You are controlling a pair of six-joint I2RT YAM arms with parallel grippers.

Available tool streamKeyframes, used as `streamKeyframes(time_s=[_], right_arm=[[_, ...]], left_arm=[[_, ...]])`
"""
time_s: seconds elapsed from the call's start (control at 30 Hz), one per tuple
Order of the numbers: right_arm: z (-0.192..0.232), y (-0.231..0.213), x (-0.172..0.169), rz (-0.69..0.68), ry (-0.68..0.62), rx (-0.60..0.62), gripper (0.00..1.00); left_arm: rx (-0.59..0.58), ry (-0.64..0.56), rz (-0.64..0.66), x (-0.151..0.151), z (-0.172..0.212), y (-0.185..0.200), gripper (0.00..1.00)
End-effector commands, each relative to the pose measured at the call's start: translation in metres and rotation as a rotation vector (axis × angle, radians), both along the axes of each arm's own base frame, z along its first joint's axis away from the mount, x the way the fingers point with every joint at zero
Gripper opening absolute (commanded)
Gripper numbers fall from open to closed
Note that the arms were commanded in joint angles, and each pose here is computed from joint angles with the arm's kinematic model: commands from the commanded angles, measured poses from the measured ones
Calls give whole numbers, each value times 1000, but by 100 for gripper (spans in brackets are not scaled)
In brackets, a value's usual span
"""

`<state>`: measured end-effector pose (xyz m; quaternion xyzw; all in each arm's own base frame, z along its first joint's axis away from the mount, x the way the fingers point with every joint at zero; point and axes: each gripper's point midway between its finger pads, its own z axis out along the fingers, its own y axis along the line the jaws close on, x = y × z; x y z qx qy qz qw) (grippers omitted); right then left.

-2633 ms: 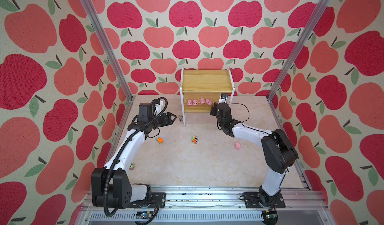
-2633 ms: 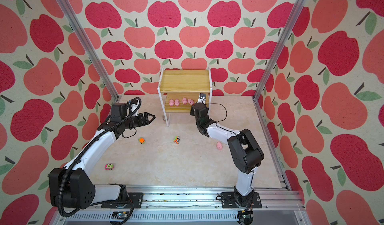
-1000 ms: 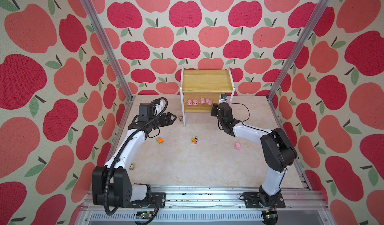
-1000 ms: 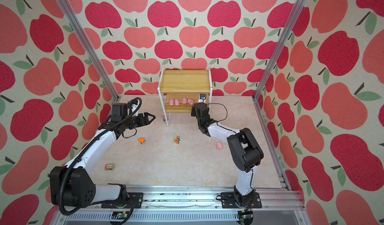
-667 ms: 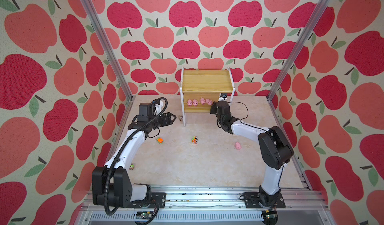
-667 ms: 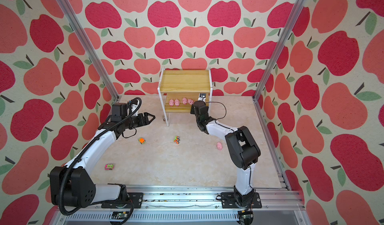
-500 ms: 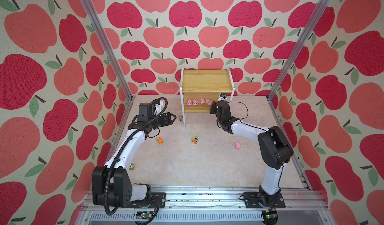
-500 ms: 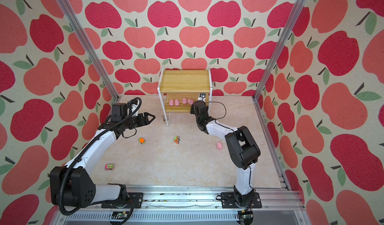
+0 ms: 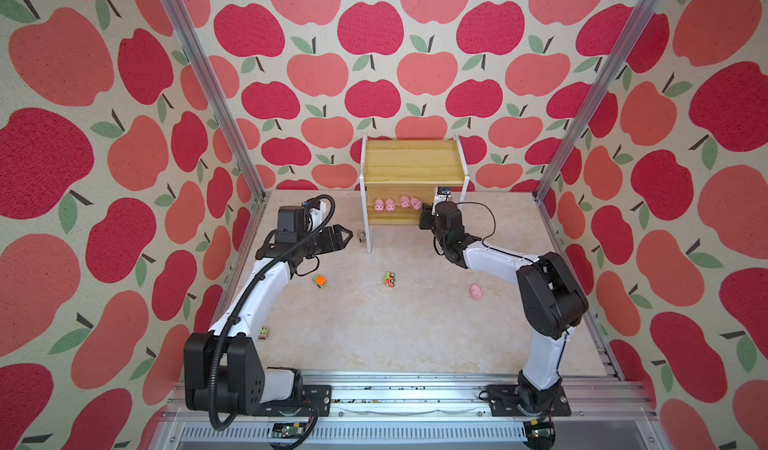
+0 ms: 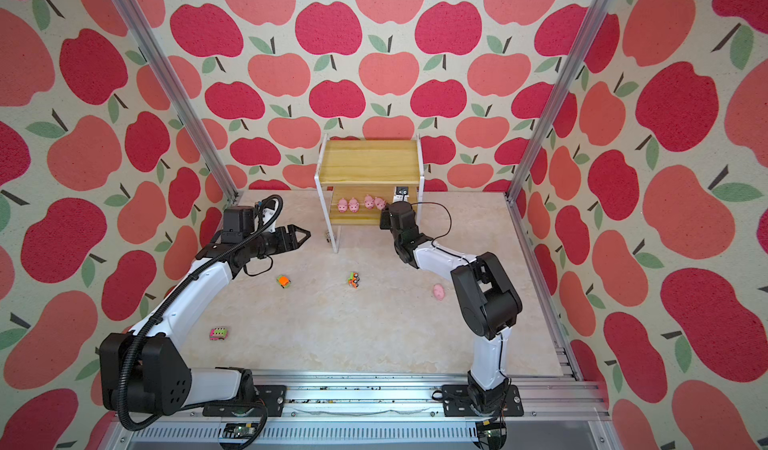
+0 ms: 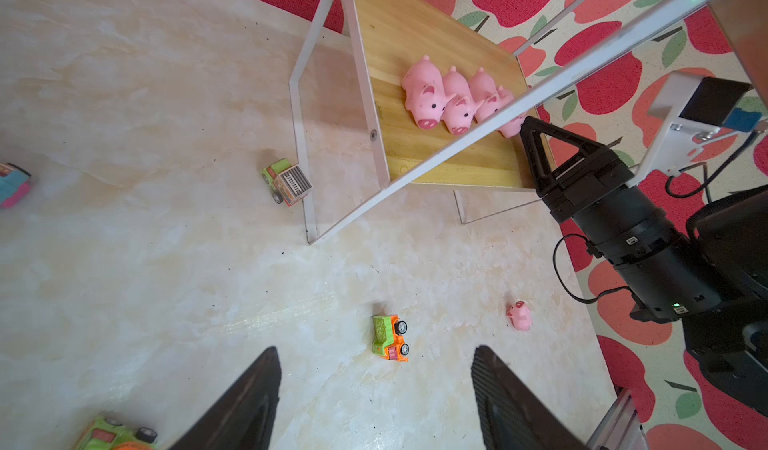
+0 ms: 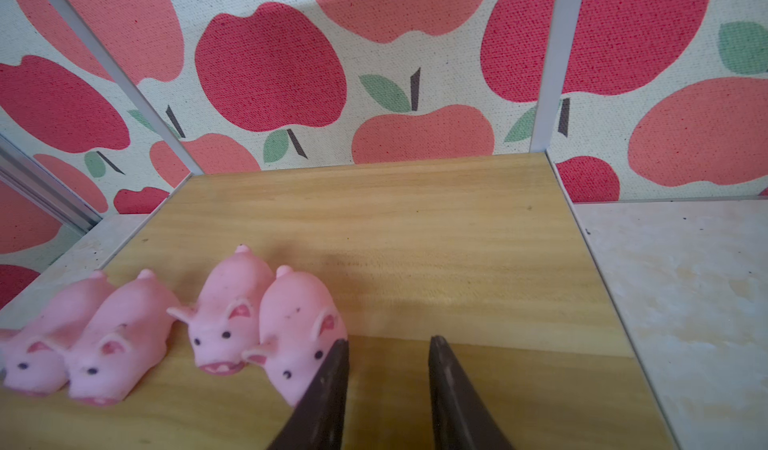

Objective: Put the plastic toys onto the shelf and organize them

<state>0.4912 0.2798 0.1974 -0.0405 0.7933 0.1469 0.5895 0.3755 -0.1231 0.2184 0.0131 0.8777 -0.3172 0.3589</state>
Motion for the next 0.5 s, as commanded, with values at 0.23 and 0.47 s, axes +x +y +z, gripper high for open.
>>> streamKeyframes(time_s=[0.23, 0.47], right_arm=[[-41, 1, -14, 52, 101, -50, 36], [-39, 4, -15, 64, 100, -63, 36]], left_arm=[[-4, -14, -25, 1, -2, -2, 75], [-4, -12, -24, 1, -2, -2, 75]])
